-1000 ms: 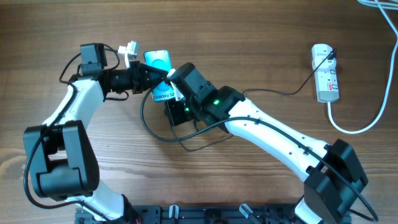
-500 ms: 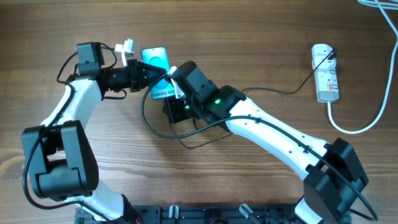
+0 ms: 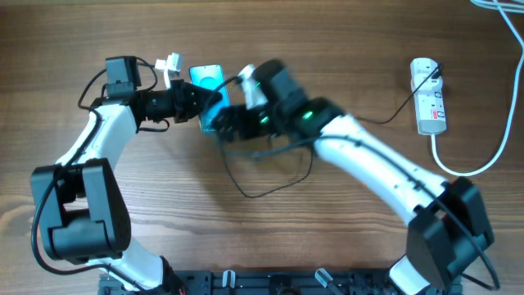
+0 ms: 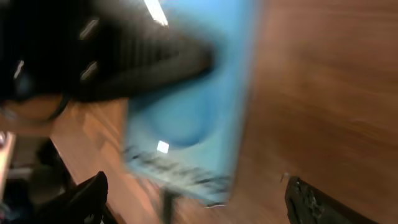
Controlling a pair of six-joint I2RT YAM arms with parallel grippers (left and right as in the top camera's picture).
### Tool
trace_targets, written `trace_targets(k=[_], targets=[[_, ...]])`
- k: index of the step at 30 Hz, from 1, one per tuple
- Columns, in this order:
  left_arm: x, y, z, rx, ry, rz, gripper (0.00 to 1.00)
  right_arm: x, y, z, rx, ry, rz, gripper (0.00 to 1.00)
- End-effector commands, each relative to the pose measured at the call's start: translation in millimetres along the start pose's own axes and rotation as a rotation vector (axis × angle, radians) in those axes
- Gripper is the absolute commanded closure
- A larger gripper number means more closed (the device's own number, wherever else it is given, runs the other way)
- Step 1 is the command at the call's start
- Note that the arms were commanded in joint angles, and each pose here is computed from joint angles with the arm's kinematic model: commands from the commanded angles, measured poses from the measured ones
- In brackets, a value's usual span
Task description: Plug charger to phone and switch on socket
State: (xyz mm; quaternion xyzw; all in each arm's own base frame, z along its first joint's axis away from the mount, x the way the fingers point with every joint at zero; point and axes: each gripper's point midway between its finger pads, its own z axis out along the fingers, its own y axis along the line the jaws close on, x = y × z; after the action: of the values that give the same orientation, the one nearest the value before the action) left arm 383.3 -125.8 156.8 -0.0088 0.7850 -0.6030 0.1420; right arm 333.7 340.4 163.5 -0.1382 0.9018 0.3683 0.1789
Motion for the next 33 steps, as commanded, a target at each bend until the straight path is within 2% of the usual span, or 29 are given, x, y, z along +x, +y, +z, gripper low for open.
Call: trace_targets(k=[1,2,5,8,9,16,17,18,23,26,28,29,31,33], targets=[[10.0,-34.4,-2.5,0.195,0.061,0.037,0.96,-16.0,16.8,-38.3,-0.257,0.036,-0.025,0.08],[11.9,-44.1,-4.8,0.251,0.077,0.057,0.96,-16.9,18.5,-44.8,-0.306,0.045,-0.027,0.08],[11.4,-47.8,-5.7,0.267,0.08,0.071,0.96,-19.2,21.3,-57.9,-0.393,0.06,-0.017,0.08],[10.6,-48.2,-5.6,0.268,0.079,0.085,0.96,-17.3,25.1,-52.8,-0.393,0.063,-0.035,0.3],[10.6,-48.2,-5.6,0.268,0.079,0.085,0.96,-16.6,25.9,-50.2,-0.389,0.063,-0.043,0.34],[10.6,-48.2,-5.6,0.268,0.079,0.084,0.96,-2.0,25.8,-7.7,-0.376,0.114,-0.062,0.52],[10.6,-48.2,-5.6,0.268,0.079,0.085,0.96,-1.3,26.2,-0.2,-0.392,0.117,-0.073,0.62],[10.6,-48.2,-5.6,0.268,0.079,0.085,0.96,-1.5,27.5,0.7,-0.407,0.119,-0.077,0.66],[10.6,-48.2,-5.6,0.268,0.079,0.085,0.96,-3.4,29.9,2.7,-0.434,0.109,-0.111,0.73],[10.6,-48.2,-5.6,0.268,0.079,0.085,0.96,-3.9,34.3,0.6,-0.46,0.109,-0.121,0.95],[10.5,-48.2,-5.7,0.268,0.078,0.086,0.94,-4.0,35.2,0.1,-0.466,0.109,-0.124,0.96],[10.5,-48.2,-5.8,0.268,0.078,0.086,0.88,-3.9,35.3,0.1,-0.466,0.109,-0.124,0.96],[8.9,-46.5,-5.2,0.256,0.072,0.097,0.53,-4.5,34.7,-1.1,-0.471,0.11,-0.122,0.96],[6.8,-42.8,-4.5,0.233,0.062,0.1,0.28,-6.1,32.6,-2.0,-0.468,0.106,-0.118,0.96]])
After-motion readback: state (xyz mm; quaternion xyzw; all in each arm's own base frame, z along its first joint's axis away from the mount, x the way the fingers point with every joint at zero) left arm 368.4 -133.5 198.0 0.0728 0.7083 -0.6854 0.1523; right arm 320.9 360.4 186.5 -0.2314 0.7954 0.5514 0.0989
